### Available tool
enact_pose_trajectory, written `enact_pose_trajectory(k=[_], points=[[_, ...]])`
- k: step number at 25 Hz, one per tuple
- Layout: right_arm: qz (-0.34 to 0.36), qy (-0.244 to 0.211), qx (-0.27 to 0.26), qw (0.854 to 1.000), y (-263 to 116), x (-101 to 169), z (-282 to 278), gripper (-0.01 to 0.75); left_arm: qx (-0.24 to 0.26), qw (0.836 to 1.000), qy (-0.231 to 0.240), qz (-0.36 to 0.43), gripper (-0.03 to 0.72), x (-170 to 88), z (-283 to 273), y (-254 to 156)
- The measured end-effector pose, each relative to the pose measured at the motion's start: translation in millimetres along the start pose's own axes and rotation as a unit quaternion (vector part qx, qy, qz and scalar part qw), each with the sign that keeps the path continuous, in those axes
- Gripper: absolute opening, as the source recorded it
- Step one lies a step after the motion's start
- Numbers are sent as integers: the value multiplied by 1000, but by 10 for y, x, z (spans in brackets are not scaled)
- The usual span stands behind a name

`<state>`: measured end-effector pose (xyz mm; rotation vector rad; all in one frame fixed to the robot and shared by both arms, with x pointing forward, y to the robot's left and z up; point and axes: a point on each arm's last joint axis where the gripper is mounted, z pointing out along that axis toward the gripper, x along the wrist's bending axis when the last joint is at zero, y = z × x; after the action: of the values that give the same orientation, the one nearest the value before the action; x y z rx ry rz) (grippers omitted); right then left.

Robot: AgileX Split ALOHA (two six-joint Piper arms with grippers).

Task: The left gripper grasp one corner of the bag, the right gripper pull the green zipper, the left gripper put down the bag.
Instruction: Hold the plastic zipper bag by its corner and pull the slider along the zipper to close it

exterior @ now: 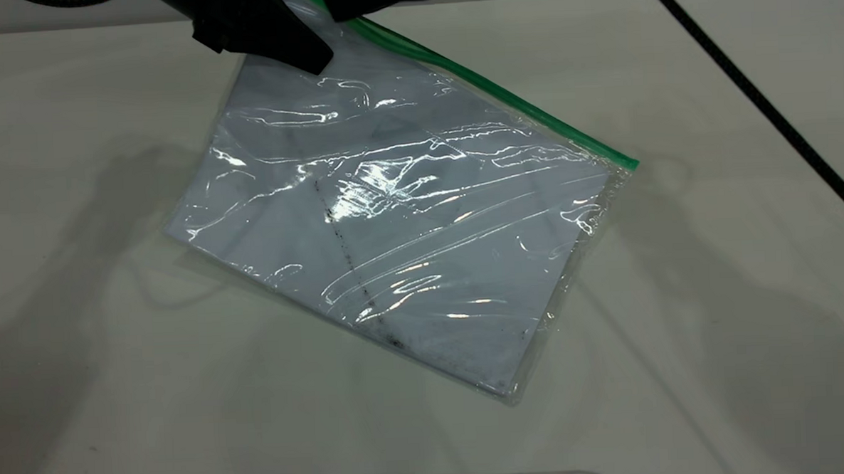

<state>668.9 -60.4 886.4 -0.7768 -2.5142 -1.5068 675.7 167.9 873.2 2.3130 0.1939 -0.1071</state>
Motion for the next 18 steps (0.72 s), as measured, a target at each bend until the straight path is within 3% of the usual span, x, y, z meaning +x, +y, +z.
enact_pose_trajectory(k=[9,18], points=[[12,-2,-4,1000,-65,-26,73,489,0,1000,0,0,52,1,0,0],[16,-3,-13,1000,-51,-29,75,283,0,1000,0,0,52,-1,1,-2]])
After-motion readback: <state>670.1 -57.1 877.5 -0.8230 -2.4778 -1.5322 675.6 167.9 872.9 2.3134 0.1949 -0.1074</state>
